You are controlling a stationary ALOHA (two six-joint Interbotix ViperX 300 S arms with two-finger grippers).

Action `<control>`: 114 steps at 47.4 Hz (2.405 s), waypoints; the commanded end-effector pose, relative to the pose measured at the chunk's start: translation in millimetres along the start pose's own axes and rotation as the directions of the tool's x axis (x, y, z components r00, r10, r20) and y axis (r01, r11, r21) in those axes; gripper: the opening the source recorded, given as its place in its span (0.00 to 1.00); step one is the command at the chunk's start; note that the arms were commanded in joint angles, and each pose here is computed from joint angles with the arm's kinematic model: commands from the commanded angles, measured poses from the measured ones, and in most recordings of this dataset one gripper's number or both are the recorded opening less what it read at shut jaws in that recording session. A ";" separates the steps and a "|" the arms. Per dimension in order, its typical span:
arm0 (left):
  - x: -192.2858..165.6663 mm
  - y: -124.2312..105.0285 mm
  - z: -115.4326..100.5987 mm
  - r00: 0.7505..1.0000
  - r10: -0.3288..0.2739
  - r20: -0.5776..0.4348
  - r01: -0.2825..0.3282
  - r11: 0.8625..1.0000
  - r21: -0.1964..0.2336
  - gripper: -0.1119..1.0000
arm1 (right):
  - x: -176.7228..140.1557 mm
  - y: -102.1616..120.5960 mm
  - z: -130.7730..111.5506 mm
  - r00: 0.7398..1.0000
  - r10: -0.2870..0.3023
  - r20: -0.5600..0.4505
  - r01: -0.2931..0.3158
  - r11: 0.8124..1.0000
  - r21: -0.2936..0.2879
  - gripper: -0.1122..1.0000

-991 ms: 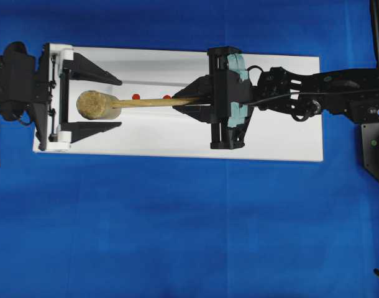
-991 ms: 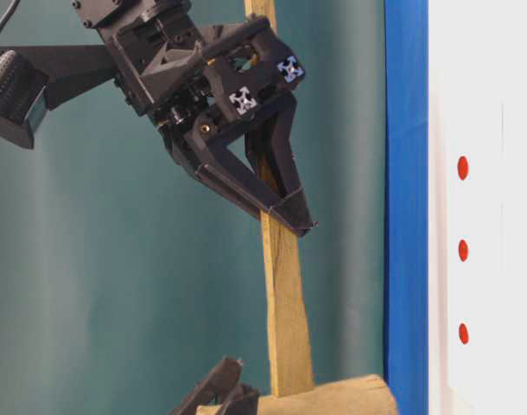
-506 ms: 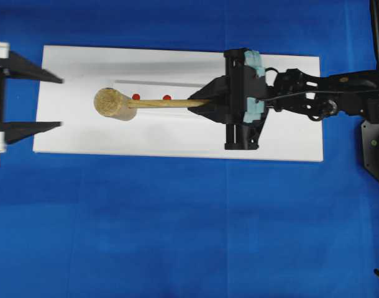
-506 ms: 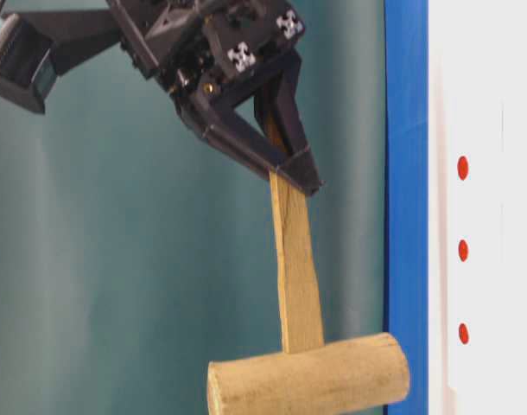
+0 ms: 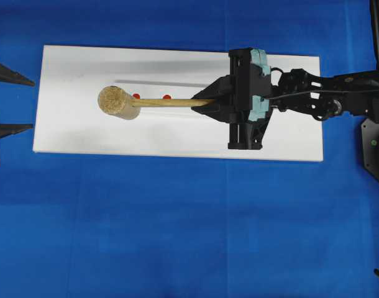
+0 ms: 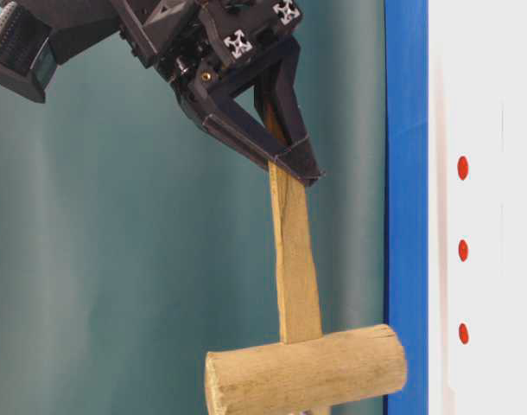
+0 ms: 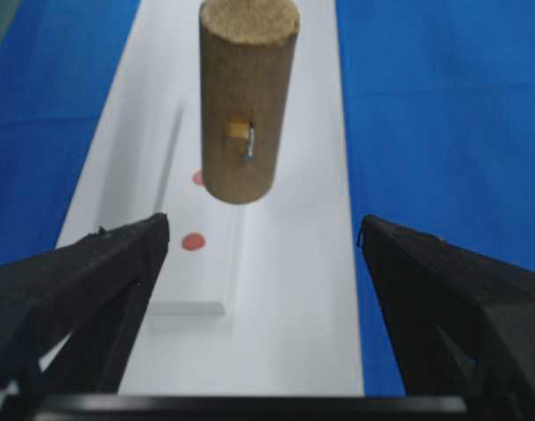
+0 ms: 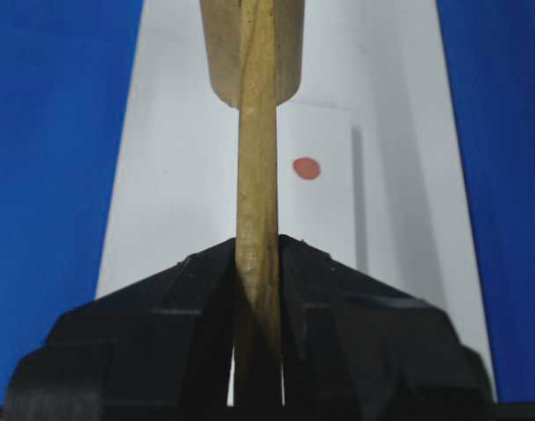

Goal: Hit the mark with a hammer.
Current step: 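Swing the mallet head down above the red dots with the right gripper, then bring the mallet head down onto the rightmost red dot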

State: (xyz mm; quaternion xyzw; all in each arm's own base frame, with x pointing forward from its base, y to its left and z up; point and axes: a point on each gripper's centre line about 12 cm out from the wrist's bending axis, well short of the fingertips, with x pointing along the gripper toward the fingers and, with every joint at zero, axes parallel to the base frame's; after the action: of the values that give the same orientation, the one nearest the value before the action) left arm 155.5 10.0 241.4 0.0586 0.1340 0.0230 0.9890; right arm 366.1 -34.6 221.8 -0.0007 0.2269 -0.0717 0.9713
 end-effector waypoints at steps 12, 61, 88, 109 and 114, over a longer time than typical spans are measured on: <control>2.0 0.7 2.0 1.000 0.002 -0.005 -0.002 1.000 -0.004 0.89 | -5.7 -24.9 17.0 0.992 -0.092 0.085 0.090 0.996 0.025 0.13; 2.2 0.3 0.8 1.000 0.000 -0.008 0.000 1.000 -0.005 0.89 | 20.8 -16.2 -29.5 0.995 -0.066 -0.076 0.074 0.992 0.101 0.13; 2.2 0.3 0.8 1.000 0.000 -0.008 0.000 1.000 -0.005 0.89 | -46.5 -18.5 -8.7 0.992 -0.084 0.092 0.076 0.993 0.091 0.13; 2.3 0.5 0.3 1.000 0.001 -0.008 -0.001 1.000 -0.005 0.89 | -3.0 -19.8 -76.3 0.983 -0.115 -0.144 0.137 0.979 0.151 0.13; 2.3 0.4 0.2 1.000 0.001 -0.009 -0.001 1.000 -0.007 0.89 | 2.6 -19.2 -89.3 0.974 -0.113 -0.197 0.150 0.972 0.181 0.13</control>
State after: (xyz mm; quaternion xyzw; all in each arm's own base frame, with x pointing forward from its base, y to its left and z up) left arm 155.3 10.2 237.6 0.0567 0.1400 0.0234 0.9882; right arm 323.5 -50.3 140.2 0.0767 0.3101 -0.1521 0.9353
